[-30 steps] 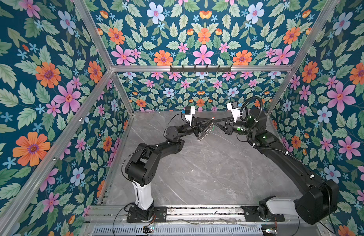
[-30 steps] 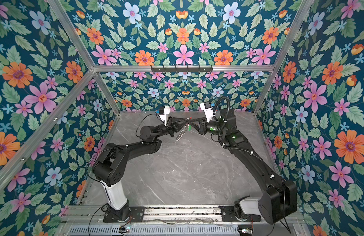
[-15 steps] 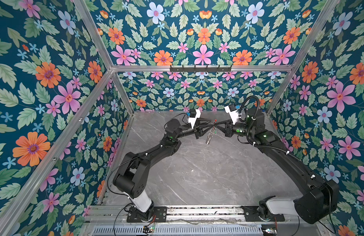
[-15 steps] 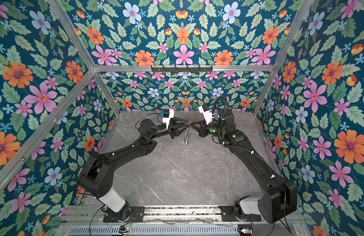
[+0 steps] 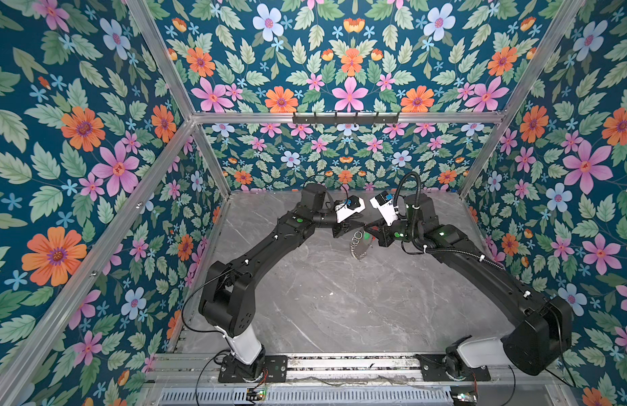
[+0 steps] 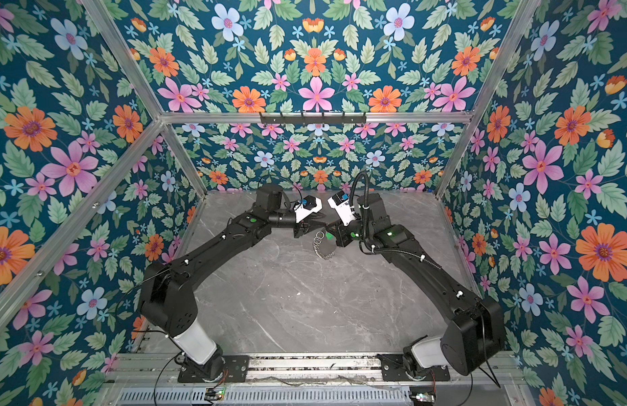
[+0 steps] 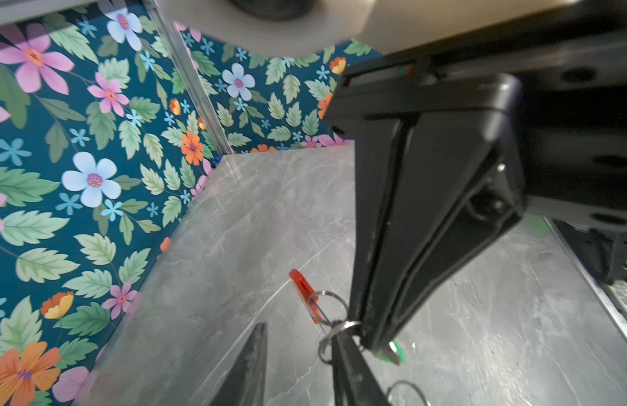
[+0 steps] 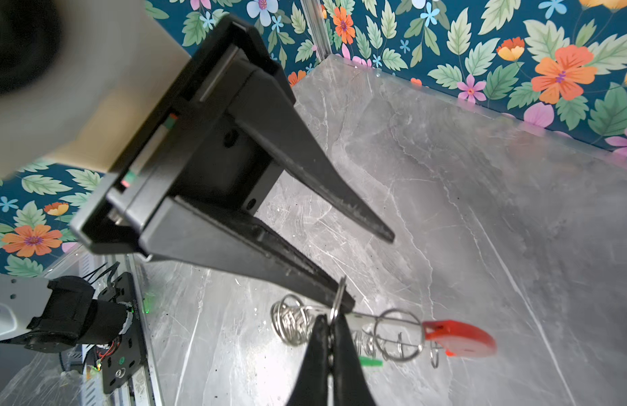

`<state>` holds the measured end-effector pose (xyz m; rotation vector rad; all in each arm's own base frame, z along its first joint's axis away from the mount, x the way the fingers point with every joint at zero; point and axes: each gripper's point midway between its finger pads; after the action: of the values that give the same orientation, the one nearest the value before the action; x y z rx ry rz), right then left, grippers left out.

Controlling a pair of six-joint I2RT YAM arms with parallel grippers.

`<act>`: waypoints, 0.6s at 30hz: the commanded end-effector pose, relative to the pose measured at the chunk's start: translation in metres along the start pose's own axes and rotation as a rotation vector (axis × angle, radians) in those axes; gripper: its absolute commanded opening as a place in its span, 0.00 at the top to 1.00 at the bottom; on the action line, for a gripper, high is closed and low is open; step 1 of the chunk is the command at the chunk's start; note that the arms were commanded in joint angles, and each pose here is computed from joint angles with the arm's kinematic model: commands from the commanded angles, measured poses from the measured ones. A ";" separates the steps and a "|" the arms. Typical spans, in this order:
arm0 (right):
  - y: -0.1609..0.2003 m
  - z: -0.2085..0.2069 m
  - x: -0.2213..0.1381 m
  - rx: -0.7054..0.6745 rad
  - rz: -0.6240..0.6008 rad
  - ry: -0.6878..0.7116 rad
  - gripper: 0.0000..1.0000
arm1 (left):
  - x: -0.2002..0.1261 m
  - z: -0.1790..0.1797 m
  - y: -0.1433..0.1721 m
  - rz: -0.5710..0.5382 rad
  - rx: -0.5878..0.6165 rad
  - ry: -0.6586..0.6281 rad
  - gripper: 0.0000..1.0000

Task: Attach keys to a key ring
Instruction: Insert the key into the keyring.

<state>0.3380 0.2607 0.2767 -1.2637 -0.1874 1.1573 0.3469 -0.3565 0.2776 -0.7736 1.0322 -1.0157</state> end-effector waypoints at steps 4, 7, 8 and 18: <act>-0.006 0.014 -0.004 -0.050 -0.022 -0.059 1.00 | 0.000 -0.018 0.016 0.051 -0.013 0.089 0.82; -0.006 0.014 -0.003 -0.049 -0.020 -0.060 1.00 | 0.000 -0.021 0.014 0.041 -0.012 0.105 0.91; -0.006 0.014 -0.003 -0.047 -0.018 -0.062 1.00 | -0.001 -0.021 0.013 0.039 -0.011 0.106 0.94; -0.018 0.017 -0.004 -0.015 -0.051 -0.070 1.00 | -0.007 -0.026 -0.006 -0.015 -0.059 0.142 1.00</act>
<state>0.3331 0.2613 0.2720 -1.2679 -0.1677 1.1917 0.3242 -0.3540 0.2734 -0.7342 1.1540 -1.0682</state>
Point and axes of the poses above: each gripper's point midway between its finger pads, its own x axis out along the fingers, its own z axis along the line the jaws close on, y = z × x, and after that the axes turned 7 degrees about x, right-handed
